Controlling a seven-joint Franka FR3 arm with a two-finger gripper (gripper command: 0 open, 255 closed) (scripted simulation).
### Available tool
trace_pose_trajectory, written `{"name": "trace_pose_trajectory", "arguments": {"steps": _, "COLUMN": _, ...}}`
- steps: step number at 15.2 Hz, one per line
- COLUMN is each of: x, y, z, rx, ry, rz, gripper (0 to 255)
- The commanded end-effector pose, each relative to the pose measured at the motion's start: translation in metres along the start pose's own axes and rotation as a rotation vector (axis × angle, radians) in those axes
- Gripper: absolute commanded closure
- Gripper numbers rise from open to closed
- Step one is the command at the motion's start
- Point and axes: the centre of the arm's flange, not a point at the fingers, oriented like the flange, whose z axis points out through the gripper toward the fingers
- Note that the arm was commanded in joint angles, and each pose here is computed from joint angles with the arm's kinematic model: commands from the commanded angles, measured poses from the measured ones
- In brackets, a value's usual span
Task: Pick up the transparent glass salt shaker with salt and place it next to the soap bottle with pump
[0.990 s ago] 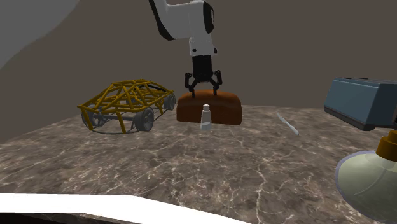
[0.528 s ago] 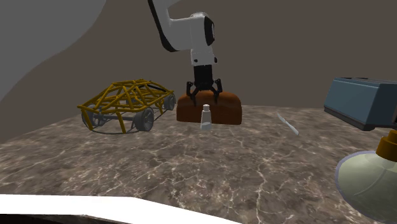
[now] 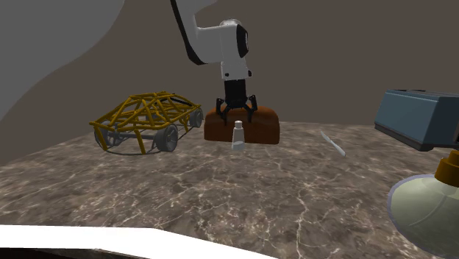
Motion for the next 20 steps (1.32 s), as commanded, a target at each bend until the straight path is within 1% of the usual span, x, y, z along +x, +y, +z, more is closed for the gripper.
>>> {"name": "trace_pose_trajectory", "arguments": {"steps": 1, "x": 0.0, "y": 0.0, "z": 0.0, "rx": 0.0, "ry": 0.0, "rz": 0.0, "gripper": 0}}
{"name": "trace_pose_trajectory", "arguments": {"steps": 2, "x": 0.0, "y": 0.0, "z": 0.0, "rx": 0.0, "ry": 0.0, "rz": 0.0, "gripper": 255}}
{"name": "trace_pose_trajectory", "arguments": {"steps": 11, "x": 0.0, "y": 0.0, "z": 0.0, "rx": 0.0, "ry": 0.0, "rz": 0.0, "gripper": 255}}
{"name": "trace_pose_trajectory", "arguments": {"steps": 20, "x": -0.004, "y": 0.003, "z": -0.047, "rx": 0.0, "ry": 0.0, "rz": 0.0, "gripper": 255}}
